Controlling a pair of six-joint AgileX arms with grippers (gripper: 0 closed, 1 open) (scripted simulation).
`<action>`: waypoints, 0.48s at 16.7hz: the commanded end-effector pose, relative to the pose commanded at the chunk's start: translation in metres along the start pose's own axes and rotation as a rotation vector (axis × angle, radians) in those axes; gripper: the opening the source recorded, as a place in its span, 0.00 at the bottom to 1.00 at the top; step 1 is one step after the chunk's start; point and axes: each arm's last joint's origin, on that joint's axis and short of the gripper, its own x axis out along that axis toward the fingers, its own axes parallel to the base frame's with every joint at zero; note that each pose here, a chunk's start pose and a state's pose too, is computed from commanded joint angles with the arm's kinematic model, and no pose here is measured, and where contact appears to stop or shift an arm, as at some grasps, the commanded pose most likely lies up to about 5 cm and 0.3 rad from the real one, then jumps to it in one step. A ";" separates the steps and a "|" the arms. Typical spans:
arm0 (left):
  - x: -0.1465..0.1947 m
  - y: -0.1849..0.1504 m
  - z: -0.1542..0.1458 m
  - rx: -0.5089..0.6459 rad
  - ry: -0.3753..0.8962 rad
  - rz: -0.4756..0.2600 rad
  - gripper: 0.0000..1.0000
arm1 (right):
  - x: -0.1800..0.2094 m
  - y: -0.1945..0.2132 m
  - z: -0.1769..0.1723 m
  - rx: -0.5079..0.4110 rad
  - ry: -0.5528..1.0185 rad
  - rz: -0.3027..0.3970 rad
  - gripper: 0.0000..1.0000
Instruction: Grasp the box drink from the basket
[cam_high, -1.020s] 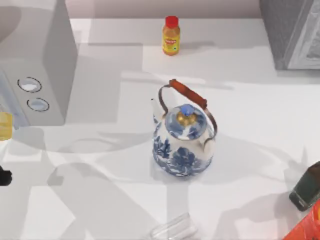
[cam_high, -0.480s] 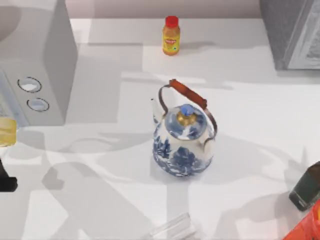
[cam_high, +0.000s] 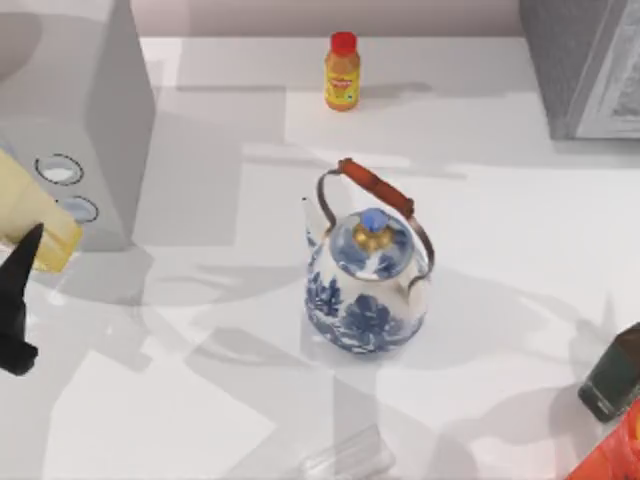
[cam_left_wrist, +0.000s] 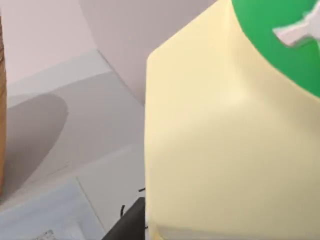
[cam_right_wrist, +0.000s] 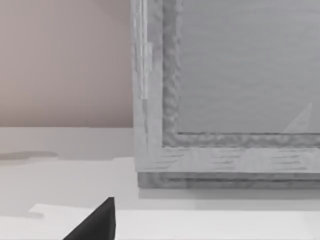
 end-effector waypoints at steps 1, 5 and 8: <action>0.004 0.005 0.008 0.031 0.021 -0.059 0.00 | 0.000 0.000 0.000 0.000 0.000 0.000 1.00; 0.025 0.026 0.023 0.069 0.114 -0.272 0.00 | 0.000 0.000 0.000 0.000 0.000 0.000 1.00; 0.038 0.037 0.016 0.020 0.189 -0.383 0.00 | 0.000 0.000 0.000 0.000 0.000 0.000 1.00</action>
